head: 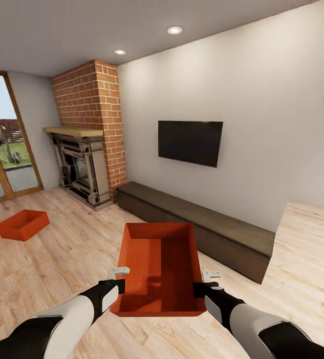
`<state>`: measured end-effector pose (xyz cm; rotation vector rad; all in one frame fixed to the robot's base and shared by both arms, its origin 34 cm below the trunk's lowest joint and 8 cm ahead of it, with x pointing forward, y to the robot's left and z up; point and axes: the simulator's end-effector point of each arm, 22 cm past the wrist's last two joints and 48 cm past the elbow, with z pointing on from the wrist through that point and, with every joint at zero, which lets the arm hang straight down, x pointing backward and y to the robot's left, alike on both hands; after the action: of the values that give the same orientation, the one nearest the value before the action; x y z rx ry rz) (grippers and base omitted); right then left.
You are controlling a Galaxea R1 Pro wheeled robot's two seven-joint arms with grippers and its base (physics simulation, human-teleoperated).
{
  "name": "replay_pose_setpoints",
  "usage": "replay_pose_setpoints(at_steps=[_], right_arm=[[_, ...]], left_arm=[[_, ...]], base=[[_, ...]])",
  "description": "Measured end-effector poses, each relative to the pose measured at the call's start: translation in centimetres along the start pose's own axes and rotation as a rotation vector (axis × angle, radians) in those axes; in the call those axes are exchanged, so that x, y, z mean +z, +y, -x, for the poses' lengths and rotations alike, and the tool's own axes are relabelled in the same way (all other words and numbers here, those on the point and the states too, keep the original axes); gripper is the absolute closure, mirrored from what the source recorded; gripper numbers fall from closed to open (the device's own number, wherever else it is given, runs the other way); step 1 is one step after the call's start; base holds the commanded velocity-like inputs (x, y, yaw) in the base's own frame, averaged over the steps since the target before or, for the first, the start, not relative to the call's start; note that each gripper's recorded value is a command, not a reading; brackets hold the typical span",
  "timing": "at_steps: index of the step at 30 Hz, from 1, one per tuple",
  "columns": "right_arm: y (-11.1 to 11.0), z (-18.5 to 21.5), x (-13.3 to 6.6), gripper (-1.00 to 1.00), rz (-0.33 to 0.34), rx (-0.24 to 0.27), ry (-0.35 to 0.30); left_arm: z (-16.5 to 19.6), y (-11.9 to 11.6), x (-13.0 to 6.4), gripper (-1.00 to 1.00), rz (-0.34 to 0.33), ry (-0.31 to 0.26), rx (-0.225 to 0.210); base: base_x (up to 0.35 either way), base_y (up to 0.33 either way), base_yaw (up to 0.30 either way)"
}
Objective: Move the two storage containers from the living room to the garage. In the garage, place one container on the floor and stack the other container on top of it (either order is fine).
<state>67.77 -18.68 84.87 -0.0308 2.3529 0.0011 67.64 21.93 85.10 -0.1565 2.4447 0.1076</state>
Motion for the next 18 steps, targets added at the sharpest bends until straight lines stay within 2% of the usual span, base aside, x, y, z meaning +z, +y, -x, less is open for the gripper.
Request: replay_pose_setpoints(at_steps=[18], right_arm=[[0.0,1.4,-0.8,1.00,-0.001,0.000,-0.028]], left_arm=[[1.3,0.0,-1.0,1.00,-0.002,-0.027,-0.003]], base=[[0.000,0.000,0.000]])
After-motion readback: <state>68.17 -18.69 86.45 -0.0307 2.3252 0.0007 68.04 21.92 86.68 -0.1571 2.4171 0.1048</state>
